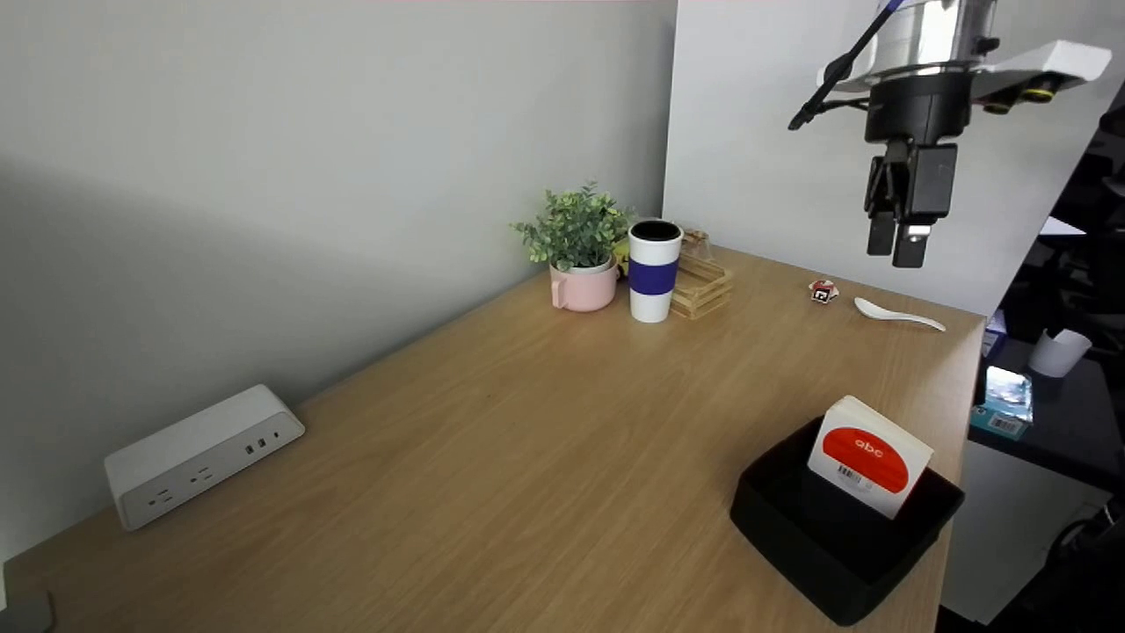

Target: Take the book from the black box and place it on the table then put it back in the black box

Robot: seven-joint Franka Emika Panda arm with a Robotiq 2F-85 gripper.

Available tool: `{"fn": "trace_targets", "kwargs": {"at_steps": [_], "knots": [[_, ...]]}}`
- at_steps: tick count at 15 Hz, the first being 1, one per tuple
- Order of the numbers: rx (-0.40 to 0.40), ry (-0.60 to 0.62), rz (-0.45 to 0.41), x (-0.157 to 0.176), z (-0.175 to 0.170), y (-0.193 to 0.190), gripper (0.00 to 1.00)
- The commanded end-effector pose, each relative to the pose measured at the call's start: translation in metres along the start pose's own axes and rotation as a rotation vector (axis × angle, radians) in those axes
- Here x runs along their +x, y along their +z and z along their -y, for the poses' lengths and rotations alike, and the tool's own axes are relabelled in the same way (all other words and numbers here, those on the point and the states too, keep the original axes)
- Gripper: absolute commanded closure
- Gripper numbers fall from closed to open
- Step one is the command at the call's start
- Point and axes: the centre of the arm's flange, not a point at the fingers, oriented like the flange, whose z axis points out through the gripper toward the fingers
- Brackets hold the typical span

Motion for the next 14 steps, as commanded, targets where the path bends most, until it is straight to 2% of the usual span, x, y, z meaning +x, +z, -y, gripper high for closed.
{"fn": "trace_targets", "kwargs": {"at_steps": [1, 3, 4, 10, 12, 14], "knots": [[0.147, 0.140, -0.055, -0.010, 0.021, 0.038, 0.00], [0.222, 0.232, -0.086, -0.015, 0.030, 0.056, 0.00], [0.181, 0.166, -0.041, -0.004, 0.017, 0.040, 0.00], [0.189, 0.168, -0.029, 0.002, 0.017, 0.043, 0.00], [0.194, 0.239, -0.015, 0.009, 0.024, 0.050, 0.00], [0.200, 0.363, -0.041, 0.014, 0.039, 0.061, 0.00]]}}
